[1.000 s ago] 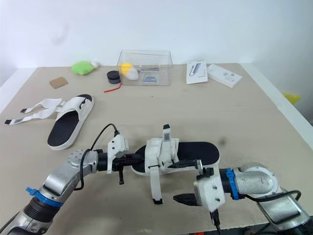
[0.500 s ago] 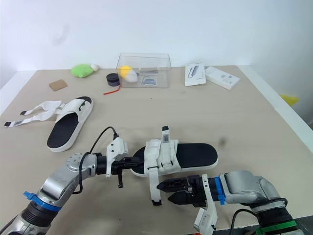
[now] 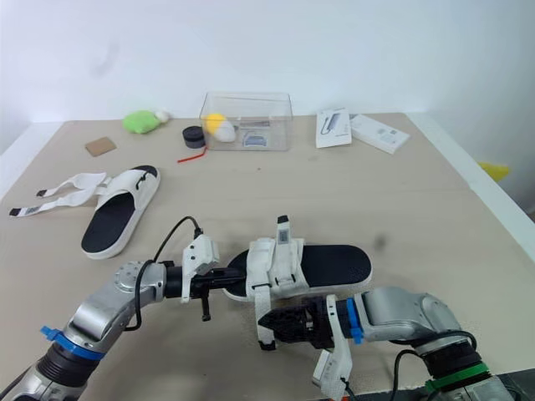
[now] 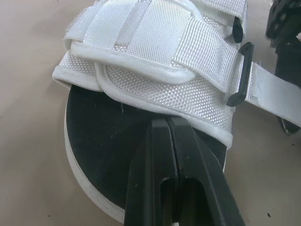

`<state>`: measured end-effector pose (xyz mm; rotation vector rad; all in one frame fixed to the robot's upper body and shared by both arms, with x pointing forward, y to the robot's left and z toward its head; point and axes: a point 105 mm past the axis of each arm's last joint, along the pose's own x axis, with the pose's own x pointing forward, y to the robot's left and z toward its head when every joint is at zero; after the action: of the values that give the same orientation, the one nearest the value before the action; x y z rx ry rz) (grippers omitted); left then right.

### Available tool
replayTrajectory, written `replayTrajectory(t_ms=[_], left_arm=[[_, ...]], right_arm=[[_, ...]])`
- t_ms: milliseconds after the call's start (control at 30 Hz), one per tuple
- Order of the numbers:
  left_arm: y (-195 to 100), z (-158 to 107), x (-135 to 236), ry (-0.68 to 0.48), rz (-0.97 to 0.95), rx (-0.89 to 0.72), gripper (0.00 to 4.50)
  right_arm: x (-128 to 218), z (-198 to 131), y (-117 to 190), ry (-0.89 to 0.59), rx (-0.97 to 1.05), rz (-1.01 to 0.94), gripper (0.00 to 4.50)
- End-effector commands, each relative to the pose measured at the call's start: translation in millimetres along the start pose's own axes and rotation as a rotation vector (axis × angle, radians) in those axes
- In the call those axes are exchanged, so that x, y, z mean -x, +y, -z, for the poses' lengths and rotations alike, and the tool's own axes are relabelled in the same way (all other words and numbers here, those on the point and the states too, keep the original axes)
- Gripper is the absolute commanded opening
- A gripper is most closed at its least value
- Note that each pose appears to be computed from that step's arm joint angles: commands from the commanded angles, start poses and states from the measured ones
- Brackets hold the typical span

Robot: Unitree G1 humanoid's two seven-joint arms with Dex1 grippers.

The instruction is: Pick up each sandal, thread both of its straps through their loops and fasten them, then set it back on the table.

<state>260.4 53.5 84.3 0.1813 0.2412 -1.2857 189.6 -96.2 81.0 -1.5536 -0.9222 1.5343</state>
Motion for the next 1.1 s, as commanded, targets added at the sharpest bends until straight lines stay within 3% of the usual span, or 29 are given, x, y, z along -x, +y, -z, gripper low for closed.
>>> replayTrajectory(t_ms=[33, 67, 167, 300, 433, 700, 933, 1100], left_arm=[[-6.7, 19.8, -4.4, 0.063, 0.025, 0.064, 0.00], [-6.3, 19.9, -4.2, 0.063, 0.025, 0.064, 0.00], [-5.8, 20.4, -3.8, 0.066, 0.025, 0.065, 0.00], [-3.7, 21.3, -2.9, 0.071, 0.027, 0.062, 0.00], [-0.5, 19.4, -2.6, 0.073, 0.028, 0.051, 0.00], [2.0, 17.2, -5.5, 0.066, 0.028, 0.042, 0.00], [0.8, 16.7, -7.1, 0.059, 0.026, 0.040, 0.00], [-0.5, 16.8, -7.5, 0.057, 0.027, 0.044, 0.00]], right_arm=[[0.3, 0.8, -3.7, -0.006, 0.013, 0.008, 0.49], [0.1, 0.6, -3.4, -0.008, 0.011, 0.007, 0.03], [5.3, -12.7, -5.4, -0.083, -0.081, 0.041, 0.03], [15.9, -13.2, -32.2, -0.101, -0.288, 0.125, 0.03], [24.1, -1.5, -81.1, -0.128, -0.625, 0.229, 0.03], [31.5, 45.6, -140.0, -0.129, -1.124, 0.359, 0.03], [28.4, 60.9, -138.3, -0.117, -1.498, 0.323, 0.03], [30.2, 89.5, -128.6, -0.005, -1.680, 0.360, 0.03]])
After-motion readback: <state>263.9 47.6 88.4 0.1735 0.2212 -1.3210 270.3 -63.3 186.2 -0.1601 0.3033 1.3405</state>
